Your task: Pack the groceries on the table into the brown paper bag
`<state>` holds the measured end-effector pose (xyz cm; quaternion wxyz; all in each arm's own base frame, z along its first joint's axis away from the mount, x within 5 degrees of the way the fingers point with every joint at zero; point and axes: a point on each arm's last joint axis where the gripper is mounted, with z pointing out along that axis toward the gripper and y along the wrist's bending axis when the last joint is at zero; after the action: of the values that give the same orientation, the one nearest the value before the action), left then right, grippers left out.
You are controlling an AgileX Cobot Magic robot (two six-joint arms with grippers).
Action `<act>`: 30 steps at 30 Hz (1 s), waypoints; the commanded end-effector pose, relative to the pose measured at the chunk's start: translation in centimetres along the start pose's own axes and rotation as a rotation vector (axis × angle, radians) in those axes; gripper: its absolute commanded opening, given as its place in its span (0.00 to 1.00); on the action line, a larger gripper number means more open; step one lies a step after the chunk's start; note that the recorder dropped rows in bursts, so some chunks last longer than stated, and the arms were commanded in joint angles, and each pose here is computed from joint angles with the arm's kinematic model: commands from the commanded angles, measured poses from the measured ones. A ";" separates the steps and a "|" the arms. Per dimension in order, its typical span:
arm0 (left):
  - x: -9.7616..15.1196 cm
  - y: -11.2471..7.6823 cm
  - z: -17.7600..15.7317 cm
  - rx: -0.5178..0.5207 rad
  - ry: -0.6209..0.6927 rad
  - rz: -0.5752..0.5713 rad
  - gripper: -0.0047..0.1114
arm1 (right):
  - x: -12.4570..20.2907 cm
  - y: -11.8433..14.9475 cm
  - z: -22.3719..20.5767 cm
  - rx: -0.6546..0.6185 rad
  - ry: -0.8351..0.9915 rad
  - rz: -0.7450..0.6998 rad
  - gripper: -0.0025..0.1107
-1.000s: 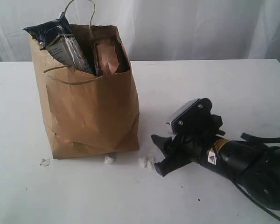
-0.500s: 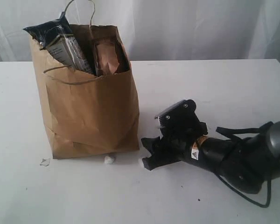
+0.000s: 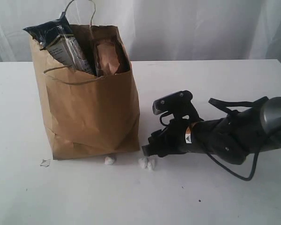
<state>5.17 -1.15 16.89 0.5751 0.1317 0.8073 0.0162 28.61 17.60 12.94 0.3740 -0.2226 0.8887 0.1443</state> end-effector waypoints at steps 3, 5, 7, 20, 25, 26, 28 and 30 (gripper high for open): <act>0.1 -0.1 0.0 0.009 -0.001 -0.006 0.04 | 0.7 -0.1 0.5 0.015 0.075 -0.019 0.51; 0.1 -0.1 0.0 0.009 -0.001 -0.006 0.04 | 1.0 0.1 0.6 0.017 0.097 -0.024 0.50; 0.1 -0.1 0.0 0.009 -0.001 -0.006 0.04 | 1.0 0.5 0.6 0.000 0.095 -0.072 0.48; 0.1 -0.1 0.0 0.009 -0.001 -0.006 0.04 | 1.8 1.9 1.7 -0.056 0.093 -0.146 0.36; 0.1 -0.1 0.0 0.009 -0.001 -0.006 0.04 | 1.9 1.8 1.6 -0.049 0.106 -0.145 0.11; 0.1 -0.1 0.0 0.009 -0.001 -0.006 0.04 | 1.8 1.7 1.4 -0.040 0.114 -0.136 0.06; 0.1 -0.1 0.0 0.009 -0.001 -0.006 0.04 | 1.6 1.6 0.7 -0.015 0.145 -0.109 0.02; 0.1 -0.1 0.0 0.009 -0.001 -0.006 0.04 | 1.3 1.3 -0.3 0.018 0.180 -0.100 0.02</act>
<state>5.17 -1.15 16.88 0.5750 0.1320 0.8073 0.0168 27.39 18.90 11.37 0.3230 -0.2900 0.8931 0.1179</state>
